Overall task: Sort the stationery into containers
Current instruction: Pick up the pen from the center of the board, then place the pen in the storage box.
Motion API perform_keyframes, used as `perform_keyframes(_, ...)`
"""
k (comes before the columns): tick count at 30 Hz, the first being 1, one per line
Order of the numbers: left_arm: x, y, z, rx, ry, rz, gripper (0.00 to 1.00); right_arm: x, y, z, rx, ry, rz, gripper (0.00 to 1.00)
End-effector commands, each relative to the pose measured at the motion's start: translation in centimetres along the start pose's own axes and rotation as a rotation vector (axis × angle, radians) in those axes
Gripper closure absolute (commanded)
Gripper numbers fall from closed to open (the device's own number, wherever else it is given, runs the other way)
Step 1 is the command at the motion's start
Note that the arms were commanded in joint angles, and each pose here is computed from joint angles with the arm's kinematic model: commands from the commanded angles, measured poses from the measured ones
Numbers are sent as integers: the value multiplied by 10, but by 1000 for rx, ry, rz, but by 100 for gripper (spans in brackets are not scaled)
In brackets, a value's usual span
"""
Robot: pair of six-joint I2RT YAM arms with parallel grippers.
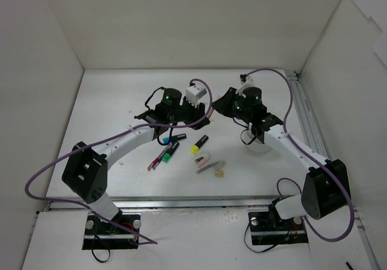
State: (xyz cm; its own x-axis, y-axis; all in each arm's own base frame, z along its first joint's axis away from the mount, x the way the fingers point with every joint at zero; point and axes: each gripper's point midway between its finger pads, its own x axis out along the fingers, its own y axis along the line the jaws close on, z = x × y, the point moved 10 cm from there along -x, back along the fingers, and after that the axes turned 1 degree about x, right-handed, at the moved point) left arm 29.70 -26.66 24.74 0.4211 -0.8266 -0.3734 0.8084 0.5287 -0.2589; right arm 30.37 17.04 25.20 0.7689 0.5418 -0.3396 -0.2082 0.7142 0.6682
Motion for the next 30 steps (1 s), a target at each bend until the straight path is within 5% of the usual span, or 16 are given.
perform_keyframes(1,-17,-14,36,103,-87,-70,26,-17,11,27,-98,-163,-1,100)
perform_keyframes(2,-19,-14,38,128,-81,-75,1,-23,10,30,-110,-190,-37,100)
perform_keyframes(11,-38,52,52,55,-87,-39,0,-71,-43,53,-281,-445,-485,100)
perform_keyframes(22,9,138,57,162,136,65,0,-54,-86,51,-427,-431,-631,100)
perform_keyframes(30,38,170,52,239,180,114,0,-46,-106,44,-446,-389,-695,94)
